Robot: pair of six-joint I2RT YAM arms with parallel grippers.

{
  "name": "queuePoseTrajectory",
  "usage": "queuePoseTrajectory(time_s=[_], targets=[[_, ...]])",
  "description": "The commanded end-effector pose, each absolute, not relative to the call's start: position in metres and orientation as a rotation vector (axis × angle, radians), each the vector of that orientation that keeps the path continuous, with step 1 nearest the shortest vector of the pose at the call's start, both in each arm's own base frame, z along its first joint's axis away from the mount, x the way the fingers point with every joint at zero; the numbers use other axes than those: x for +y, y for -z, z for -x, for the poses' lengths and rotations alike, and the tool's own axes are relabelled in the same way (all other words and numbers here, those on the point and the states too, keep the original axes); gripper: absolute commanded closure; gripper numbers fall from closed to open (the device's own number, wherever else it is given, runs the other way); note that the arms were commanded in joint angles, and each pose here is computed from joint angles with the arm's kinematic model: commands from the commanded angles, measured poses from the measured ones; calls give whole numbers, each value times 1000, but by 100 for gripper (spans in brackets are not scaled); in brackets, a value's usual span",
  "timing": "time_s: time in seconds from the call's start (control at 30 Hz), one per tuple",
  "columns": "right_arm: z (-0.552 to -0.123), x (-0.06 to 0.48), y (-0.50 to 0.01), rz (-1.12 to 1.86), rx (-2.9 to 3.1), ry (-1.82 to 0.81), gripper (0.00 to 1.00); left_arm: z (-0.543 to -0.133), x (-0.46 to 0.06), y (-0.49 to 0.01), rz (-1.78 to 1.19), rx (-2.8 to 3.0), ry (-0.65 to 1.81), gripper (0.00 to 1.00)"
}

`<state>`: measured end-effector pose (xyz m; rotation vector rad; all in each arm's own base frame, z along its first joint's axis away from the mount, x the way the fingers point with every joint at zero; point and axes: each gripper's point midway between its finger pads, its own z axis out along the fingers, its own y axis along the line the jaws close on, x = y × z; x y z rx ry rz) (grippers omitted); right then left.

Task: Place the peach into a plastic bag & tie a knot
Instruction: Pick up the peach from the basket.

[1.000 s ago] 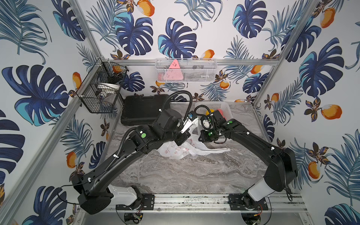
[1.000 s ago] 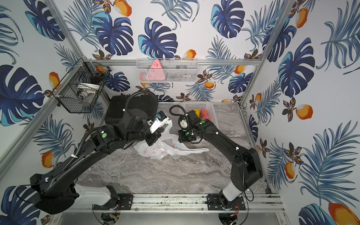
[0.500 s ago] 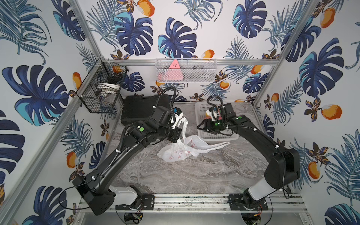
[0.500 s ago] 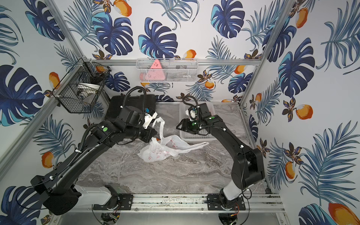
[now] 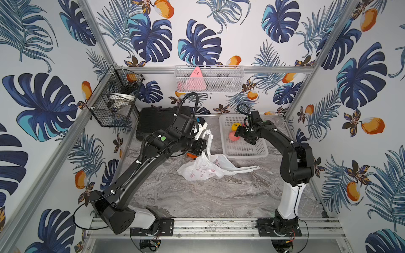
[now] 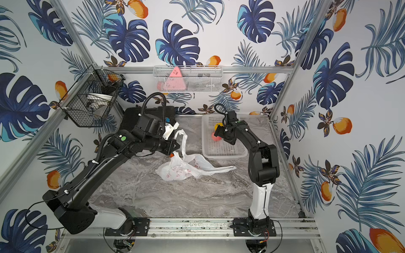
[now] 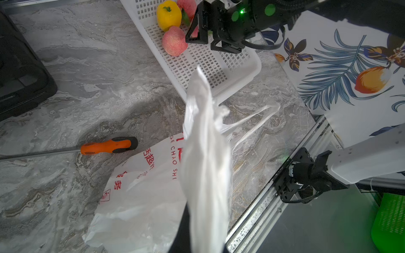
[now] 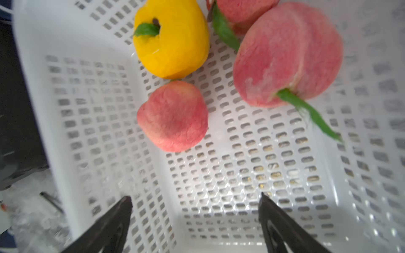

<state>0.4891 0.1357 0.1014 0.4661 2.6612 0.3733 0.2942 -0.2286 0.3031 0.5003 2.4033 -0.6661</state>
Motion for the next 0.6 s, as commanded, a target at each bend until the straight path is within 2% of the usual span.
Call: queuePoseTrajectory(time_s=[0.0, 0.23, 0.57], targets=[[-502, 128, -82, -484, 2669, -246, 6, -295, -231, -304, -529, 2383, 681, 100], [-527, 143, -46, -450, 2704, -272, 4, -296, -230, -301, -536, 2383, 678, 100], [-543, 147, -42, -428, 2660, -266, 7, -294, -228, -298, -546, 2389, 671, 100]])
